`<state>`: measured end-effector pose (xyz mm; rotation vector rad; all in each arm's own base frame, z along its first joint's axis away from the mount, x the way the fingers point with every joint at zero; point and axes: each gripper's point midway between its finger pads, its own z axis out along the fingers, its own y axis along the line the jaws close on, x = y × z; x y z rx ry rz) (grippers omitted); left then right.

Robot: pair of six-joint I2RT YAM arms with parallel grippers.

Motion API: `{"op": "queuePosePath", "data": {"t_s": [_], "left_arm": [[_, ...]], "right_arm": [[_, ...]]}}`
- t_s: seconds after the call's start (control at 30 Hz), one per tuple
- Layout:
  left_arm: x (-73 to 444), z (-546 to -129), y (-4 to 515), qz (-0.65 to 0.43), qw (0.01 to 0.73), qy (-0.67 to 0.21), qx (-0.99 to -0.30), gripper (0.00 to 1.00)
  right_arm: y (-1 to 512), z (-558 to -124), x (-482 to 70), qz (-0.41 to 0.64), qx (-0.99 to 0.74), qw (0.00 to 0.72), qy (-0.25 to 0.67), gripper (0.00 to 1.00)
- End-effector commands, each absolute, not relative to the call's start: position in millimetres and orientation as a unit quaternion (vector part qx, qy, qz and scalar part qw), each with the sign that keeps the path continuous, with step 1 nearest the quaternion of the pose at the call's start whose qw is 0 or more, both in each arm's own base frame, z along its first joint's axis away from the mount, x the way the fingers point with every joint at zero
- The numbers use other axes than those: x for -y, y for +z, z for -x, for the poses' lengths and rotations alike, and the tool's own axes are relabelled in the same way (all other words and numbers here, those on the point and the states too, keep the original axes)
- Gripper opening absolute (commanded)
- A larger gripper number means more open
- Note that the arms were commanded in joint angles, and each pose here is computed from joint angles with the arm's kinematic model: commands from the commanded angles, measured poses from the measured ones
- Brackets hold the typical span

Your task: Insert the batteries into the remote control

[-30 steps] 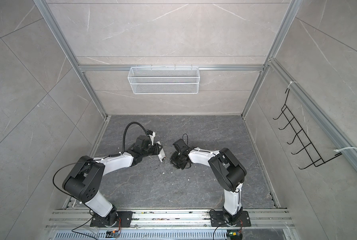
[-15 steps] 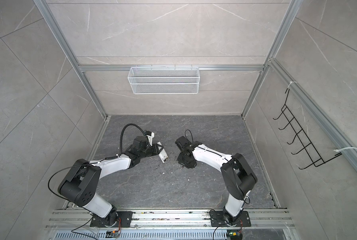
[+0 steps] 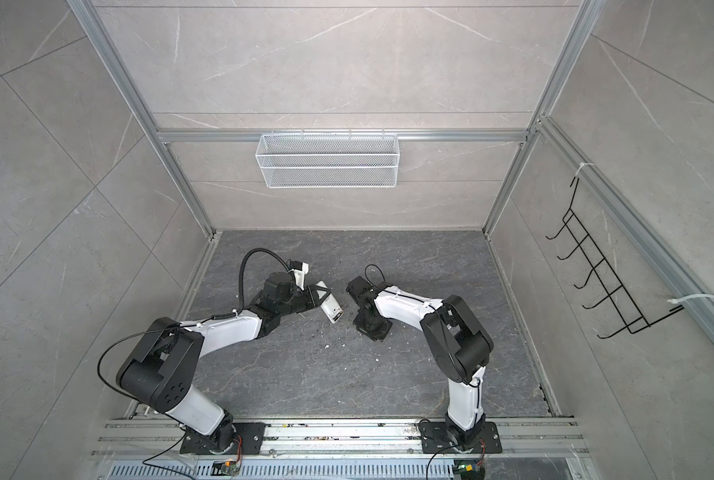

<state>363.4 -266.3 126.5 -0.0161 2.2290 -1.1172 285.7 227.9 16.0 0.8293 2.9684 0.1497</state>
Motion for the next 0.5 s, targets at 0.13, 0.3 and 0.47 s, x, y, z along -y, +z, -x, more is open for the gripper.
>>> {"op": "queuePosePath", "data": {"t_s": [0.13,0.3,0.47], "left_arm": [[274.0,-367.4,143.8,-0.003,0.329,-0.458,-0.826,0.0],[260.0,-369.6,145.1,0.015,0.329,-0.455,-0.827,0.0],[199.0,-378.8,154.4,0.083,0.354,-0.426,-0.828,0.0]], "right_arm": [[18.7,-292.4,-232.6,-0.279,-0.959,0.03,0.052,0.26],[31.5,-298.4,-239.0,-0.272,-0.959,0.042,0.072,0.26],[46.6,-317.2,-262.0,-0.251,-0.959,0.061,0.113,0.27]]}}
